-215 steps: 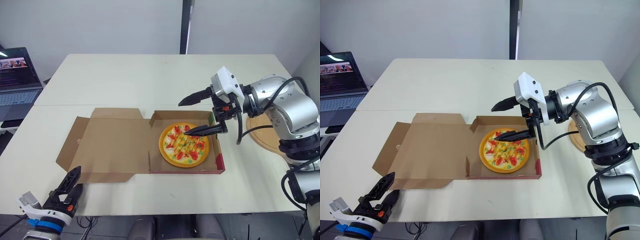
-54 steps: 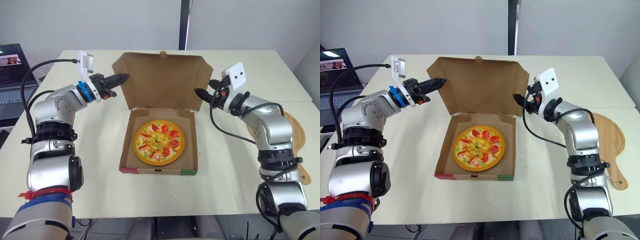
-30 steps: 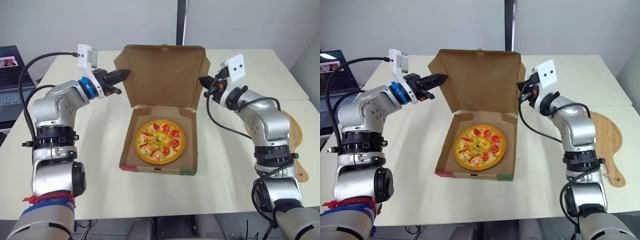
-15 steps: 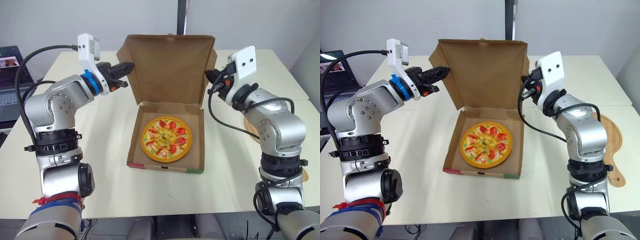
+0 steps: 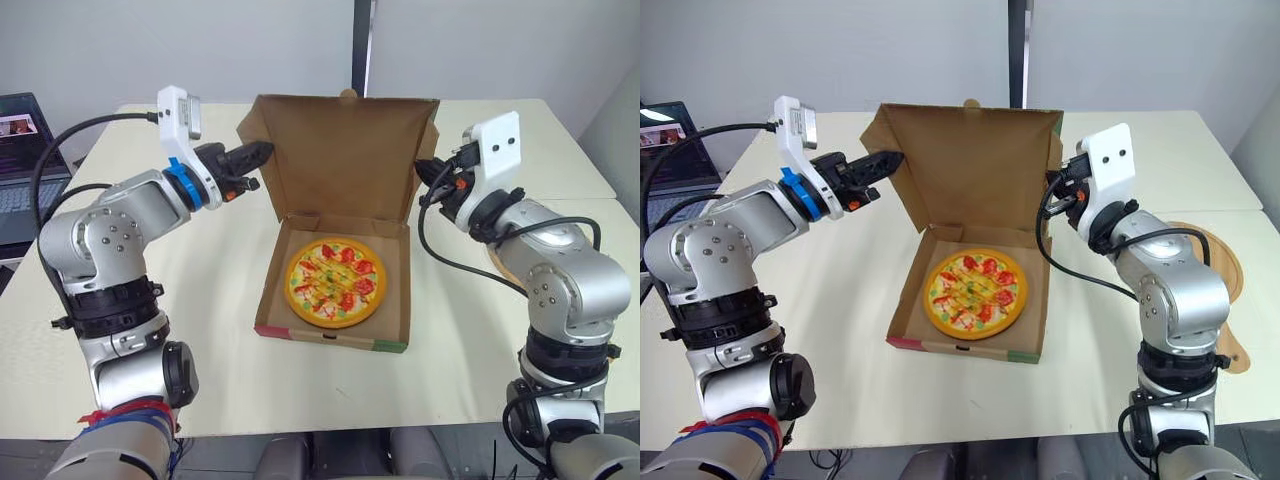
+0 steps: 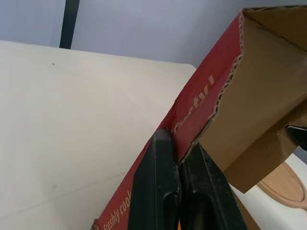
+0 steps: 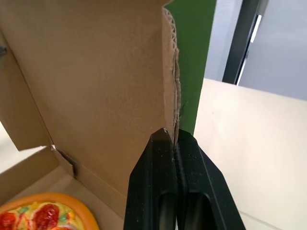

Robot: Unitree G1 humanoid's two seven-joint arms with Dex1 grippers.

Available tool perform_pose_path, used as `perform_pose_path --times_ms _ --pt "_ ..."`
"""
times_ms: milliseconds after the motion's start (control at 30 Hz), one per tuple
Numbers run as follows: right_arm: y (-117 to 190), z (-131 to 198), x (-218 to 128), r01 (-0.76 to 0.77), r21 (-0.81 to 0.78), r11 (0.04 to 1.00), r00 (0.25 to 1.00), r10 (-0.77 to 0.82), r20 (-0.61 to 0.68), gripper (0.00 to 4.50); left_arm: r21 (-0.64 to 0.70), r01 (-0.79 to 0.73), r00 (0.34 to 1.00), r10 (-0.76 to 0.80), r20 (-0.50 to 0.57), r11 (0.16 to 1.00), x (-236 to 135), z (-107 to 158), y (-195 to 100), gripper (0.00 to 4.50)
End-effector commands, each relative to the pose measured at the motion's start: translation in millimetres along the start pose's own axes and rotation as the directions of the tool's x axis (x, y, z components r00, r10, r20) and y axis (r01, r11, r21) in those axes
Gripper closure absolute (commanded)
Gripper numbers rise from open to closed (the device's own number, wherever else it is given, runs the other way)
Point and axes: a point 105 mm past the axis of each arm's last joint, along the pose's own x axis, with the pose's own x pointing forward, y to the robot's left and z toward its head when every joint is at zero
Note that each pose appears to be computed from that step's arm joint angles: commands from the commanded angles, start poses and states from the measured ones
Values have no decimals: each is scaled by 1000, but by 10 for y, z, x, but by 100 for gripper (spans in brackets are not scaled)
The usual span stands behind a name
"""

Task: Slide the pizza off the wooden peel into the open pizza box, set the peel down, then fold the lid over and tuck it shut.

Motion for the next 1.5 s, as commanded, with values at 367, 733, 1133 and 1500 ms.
perform_pose_path --times_ms 367,733,1133,1500 --pt "503 15 -205 -129 40 991 991 128 32 447 -51 142 990 -143 -13 988 -82 -142 -400 450" --pt "591 -140 -443 -80 48 996 995 77 61 447 -119 71 996 -63 63 990 -414 -329 -373 450" --pt "564 -195 -539 -10 41 999 992 5 124 447 -227 24 993 3 117 974 -557 -593 -459 450" --pt "621 -512 -677 16 35 999 996 -19 92 447 -45 -115 982 120 145 992 -661 -729 -482 450"
